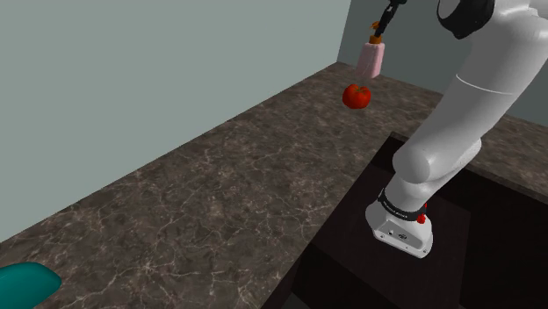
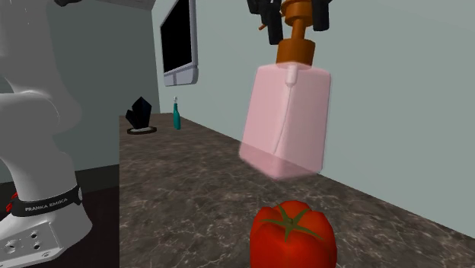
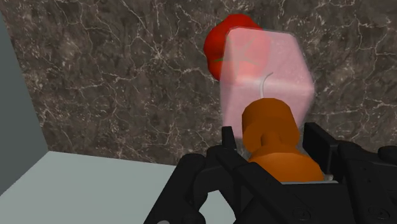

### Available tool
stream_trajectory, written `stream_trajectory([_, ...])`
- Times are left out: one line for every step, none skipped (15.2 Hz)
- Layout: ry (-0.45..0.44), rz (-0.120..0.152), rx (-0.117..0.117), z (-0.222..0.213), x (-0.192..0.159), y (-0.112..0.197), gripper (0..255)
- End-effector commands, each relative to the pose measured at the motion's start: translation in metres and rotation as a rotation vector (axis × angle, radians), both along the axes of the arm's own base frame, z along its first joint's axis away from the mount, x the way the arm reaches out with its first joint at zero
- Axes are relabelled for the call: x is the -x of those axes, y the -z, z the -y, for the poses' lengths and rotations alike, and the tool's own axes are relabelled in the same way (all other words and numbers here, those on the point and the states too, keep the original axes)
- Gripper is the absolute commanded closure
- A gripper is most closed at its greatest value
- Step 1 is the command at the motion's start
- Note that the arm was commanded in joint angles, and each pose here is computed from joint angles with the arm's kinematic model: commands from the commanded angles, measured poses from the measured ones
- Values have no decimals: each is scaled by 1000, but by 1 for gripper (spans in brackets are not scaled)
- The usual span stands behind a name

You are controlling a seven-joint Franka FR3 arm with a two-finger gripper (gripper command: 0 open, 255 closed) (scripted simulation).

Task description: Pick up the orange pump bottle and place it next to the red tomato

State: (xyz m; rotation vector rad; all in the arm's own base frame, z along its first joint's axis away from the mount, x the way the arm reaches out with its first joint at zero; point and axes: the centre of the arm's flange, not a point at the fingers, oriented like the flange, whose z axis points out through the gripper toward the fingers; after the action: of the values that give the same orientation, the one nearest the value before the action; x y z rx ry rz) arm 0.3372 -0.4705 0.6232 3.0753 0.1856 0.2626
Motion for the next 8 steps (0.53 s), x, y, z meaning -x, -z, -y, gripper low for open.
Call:
stream_trajectory([-2, 0, 1, 23, 17, -1, 255])
stream_trajectory([-2, 0, 1, 33, 26, -1, 255])
stream_trajectory([-2, 0, 1, 43, 34, -1, 255])
stream_trajectory([-2, 0, 1, 53, 43, -1, 255])
stream_trajectory([-2, 0, 1, 63, 51, -1, 255])
stream_trajectory([-2, 0, 1, 73, 60, -1, 255])
stream_trajectory([-2, 0, 1, 83, 68, -1, 255])
stream_trajectory([-2, 0, 1, 93, 77, -1, 255])
